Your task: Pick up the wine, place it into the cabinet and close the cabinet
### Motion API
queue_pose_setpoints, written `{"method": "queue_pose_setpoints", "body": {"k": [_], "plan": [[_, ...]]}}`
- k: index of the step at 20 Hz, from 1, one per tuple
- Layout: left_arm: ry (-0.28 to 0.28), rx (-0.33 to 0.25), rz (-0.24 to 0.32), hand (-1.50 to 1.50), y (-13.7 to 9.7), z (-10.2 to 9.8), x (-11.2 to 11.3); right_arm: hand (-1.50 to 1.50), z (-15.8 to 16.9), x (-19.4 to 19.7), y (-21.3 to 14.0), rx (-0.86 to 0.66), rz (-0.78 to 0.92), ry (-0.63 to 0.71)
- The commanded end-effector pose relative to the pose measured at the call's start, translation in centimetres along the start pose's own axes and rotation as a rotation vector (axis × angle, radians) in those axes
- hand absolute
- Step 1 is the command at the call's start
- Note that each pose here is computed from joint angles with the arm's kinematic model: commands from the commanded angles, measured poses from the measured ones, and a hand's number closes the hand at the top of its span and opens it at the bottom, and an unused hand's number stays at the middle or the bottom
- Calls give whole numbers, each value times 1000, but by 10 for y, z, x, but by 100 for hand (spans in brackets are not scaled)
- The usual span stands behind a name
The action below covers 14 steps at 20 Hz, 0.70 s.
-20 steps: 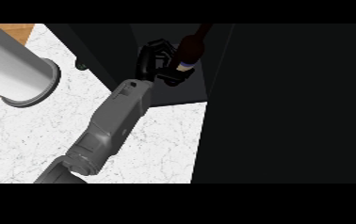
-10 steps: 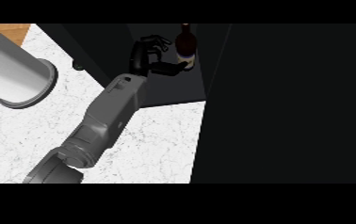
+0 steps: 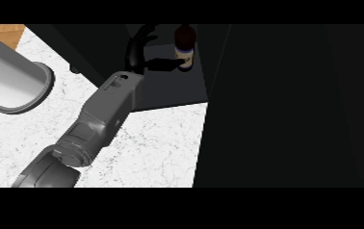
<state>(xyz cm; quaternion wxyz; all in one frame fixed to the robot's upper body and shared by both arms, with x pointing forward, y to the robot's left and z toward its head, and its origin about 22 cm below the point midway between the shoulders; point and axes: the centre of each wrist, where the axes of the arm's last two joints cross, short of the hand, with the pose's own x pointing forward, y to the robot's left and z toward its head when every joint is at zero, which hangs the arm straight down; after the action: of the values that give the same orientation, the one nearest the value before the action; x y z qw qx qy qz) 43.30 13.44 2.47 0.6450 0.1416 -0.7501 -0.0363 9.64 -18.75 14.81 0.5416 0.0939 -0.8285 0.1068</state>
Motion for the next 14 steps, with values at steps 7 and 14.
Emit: {"method": "queue_pose_setpoints", "body": {"k": [7,14], "plan": [[-61,-59,93,-150,14,-17,19,-150,9,28,2,14,-99,-28],[-115,-121,305,150,-10,-20,43,-150,8,31,0,13,-83,-18]]}}
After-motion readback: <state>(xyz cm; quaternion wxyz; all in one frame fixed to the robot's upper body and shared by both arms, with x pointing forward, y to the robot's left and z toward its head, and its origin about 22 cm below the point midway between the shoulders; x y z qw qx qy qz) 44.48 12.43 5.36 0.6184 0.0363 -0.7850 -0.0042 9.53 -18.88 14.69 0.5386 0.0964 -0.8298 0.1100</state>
